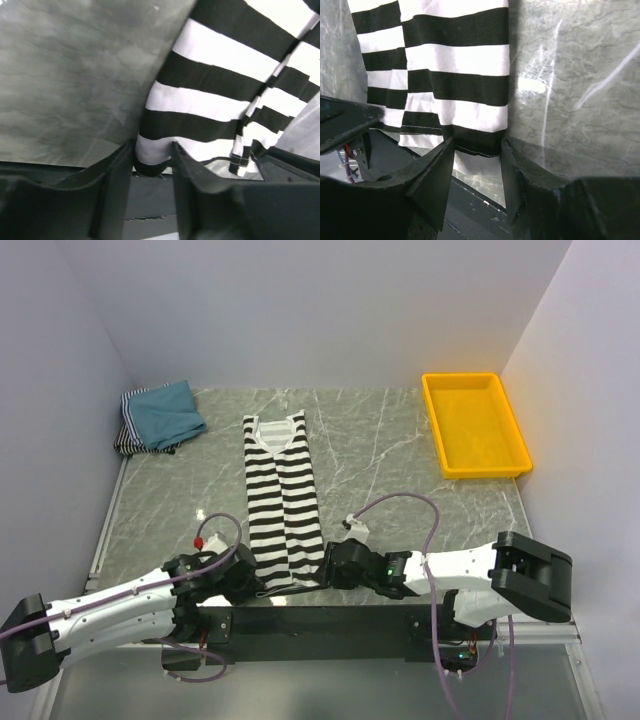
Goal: Fold and stack the tank tops
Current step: Fold the tank top
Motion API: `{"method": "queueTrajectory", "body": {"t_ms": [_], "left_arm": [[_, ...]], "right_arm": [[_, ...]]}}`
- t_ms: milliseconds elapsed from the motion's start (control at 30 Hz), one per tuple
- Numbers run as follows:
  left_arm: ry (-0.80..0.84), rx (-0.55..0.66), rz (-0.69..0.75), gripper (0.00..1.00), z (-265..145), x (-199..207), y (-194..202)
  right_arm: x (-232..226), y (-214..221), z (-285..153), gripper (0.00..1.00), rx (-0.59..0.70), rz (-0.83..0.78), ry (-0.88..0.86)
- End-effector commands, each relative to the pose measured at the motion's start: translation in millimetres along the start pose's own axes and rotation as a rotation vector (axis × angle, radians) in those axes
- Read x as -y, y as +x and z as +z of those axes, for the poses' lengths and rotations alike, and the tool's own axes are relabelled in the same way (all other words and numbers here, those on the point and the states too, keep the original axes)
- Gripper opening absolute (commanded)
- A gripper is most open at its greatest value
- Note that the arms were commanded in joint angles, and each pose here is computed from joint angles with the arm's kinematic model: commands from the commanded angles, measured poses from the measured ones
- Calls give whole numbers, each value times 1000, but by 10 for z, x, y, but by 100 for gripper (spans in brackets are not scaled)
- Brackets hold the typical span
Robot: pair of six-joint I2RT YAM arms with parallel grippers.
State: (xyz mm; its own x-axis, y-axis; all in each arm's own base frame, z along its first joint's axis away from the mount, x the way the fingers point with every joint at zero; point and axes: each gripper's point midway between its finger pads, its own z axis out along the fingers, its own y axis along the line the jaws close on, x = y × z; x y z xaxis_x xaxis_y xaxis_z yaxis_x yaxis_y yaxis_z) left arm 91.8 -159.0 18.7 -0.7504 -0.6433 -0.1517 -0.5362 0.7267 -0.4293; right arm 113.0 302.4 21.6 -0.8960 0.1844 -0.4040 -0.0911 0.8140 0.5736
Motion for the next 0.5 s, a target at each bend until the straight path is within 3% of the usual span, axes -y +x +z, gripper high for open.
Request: {"method": "queueTrajectory", "body": {"t_ms": [0,100,133,233,267,467], "left_arm": [[-29,-47,-4,40,86,-135,102],[-18,-53,6,26,121,-140,120],[-17,-52,11,23,126,-139,119],[5,-54,34,13,110,-90,120],[10,-57,46,1,99,-77,125],[-16,-123,136,1,-18,-139,221]], "right_arm": [[389,215,31,48,-65,-31,120],[388,217,37,34,-68,-38,127],[379,206,41,17,-67,-41,129],[322,161,28,2,-62,-64,135],[301,147,19,0,-61,-73,136],[156,244,-179,0,-97,-144,125]]}}
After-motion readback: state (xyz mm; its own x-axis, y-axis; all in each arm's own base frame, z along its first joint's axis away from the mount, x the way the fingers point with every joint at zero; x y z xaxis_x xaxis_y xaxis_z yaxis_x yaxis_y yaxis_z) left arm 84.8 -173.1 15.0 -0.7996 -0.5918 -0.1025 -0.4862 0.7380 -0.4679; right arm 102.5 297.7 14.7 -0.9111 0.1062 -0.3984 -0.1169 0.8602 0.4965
